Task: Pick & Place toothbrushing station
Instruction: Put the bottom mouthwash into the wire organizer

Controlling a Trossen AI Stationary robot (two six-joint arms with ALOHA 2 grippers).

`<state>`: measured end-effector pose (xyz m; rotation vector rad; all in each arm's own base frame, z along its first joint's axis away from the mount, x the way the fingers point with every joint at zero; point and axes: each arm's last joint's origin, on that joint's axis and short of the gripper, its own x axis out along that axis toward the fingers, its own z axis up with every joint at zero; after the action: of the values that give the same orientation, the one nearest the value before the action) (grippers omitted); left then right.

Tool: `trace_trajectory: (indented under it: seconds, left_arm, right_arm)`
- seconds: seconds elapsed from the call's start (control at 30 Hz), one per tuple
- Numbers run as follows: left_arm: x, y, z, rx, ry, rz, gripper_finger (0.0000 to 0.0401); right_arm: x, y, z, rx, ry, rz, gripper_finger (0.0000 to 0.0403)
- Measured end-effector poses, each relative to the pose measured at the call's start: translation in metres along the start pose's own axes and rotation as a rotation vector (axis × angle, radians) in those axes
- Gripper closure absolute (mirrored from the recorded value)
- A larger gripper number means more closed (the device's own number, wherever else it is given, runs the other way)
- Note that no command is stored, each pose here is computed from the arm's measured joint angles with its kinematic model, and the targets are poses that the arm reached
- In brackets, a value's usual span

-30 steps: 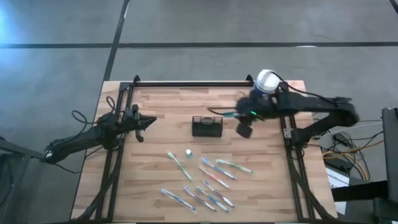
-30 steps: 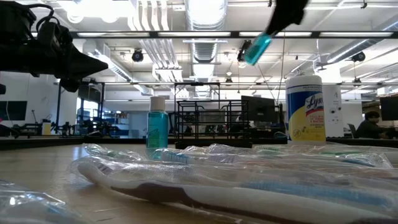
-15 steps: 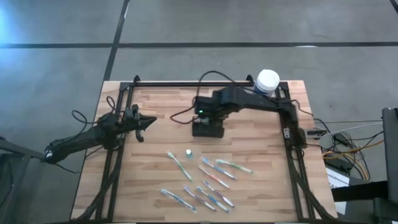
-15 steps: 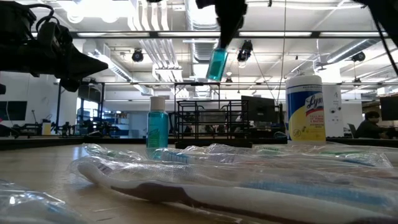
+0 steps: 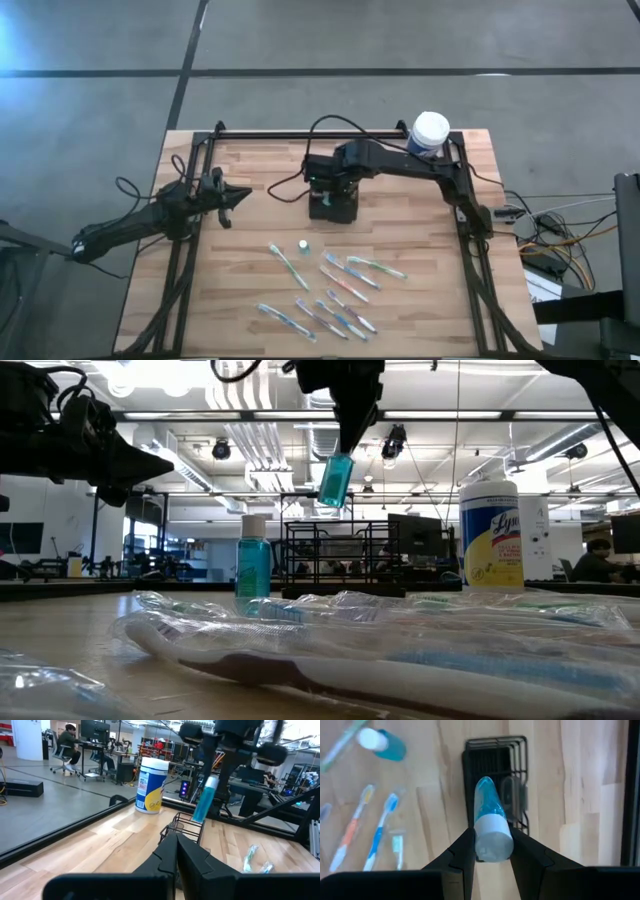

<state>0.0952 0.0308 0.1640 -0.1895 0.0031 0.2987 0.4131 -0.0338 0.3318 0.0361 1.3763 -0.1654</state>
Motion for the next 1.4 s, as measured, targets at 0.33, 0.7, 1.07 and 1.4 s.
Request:
trace_trajectory:
  seconds: [0.33,0.7,1.07,1.4]
  left_arm:
    - [0.000,0.000,0.000,0.000,-0.001,0.005,0.0389]
    - [0.000,0.000,0.000,0.000,-0.001,0.005,0.0389]
    - [0.000,0.000,0.000,0.000,0.000,0.005,0.0389]
    - [0.000,0.000,0.000,0.000,0.000,0.005,0.0389]
  right_arm:
    - [0.007,-0.001,0.002,-0.026,0.002,-0.030,0.0310]
    - [0.028,0.000,0.001,-0.060,0.055,-0.033,0.0310]
    - [0.043,0.001,0.000,-0.103,0.076,-0.032,0.0310]
    - [0.059,0.002,-0.004,-0.120,0.121,-0.031,0.0310]
